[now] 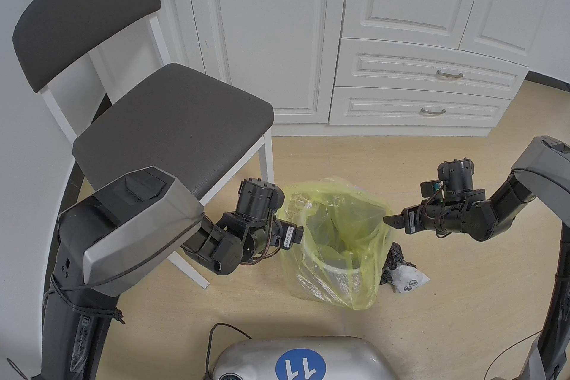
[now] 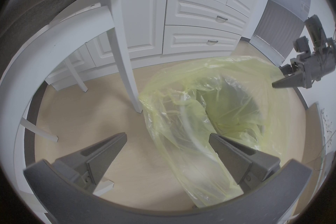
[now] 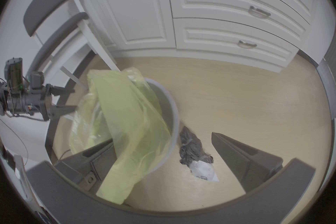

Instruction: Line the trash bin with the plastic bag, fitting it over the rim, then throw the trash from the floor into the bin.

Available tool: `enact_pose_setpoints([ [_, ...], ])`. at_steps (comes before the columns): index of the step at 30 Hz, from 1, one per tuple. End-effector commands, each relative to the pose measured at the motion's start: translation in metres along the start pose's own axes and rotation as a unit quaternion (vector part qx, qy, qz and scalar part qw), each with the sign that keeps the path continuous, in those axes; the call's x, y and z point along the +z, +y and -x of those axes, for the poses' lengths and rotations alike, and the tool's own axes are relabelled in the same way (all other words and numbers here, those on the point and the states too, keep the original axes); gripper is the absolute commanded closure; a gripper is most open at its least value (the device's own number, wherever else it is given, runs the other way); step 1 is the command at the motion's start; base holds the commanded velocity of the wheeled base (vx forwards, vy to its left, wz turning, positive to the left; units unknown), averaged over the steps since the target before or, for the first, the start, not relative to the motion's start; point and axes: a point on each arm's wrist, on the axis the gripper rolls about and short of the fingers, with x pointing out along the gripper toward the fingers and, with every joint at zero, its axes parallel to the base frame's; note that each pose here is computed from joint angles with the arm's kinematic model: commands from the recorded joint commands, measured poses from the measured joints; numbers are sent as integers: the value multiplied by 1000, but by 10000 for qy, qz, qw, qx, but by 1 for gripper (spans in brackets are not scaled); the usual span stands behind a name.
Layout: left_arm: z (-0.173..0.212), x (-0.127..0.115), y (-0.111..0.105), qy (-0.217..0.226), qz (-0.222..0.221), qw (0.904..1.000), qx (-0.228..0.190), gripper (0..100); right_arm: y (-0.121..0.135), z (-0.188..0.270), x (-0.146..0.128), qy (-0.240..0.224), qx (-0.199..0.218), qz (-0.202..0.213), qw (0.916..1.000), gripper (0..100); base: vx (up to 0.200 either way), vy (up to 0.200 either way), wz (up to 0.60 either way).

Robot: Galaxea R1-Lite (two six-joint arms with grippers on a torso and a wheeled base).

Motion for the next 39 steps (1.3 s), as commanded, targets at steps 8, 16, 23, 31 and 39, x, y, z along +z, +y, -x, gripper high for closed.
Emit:
enact_pose_setpoints([
  [8,-8,-7,5,70,72,9999,56,0,-60,47,27,-492,1270,-1192,9835,0,0,0,0],
  [16,-6,1,10,-37,228,9997,119,0,-39,43,12,-14,1358,-995,9857,0,0,0,0],
  [23,-2,2,-4,-297,266,9989,254,0,52,17,-7,280,-82,-103,9995,0,0,0,0],
  [31,5,9,1,-571,348,9968,434,0,85,-19,-33,-150,-727,158,9971,0,0,0,0],
  [39,4,11,3,-608,359,9965,452,0,32,-30,-37,45,-1379,456,9894,0,0,0,0],
])
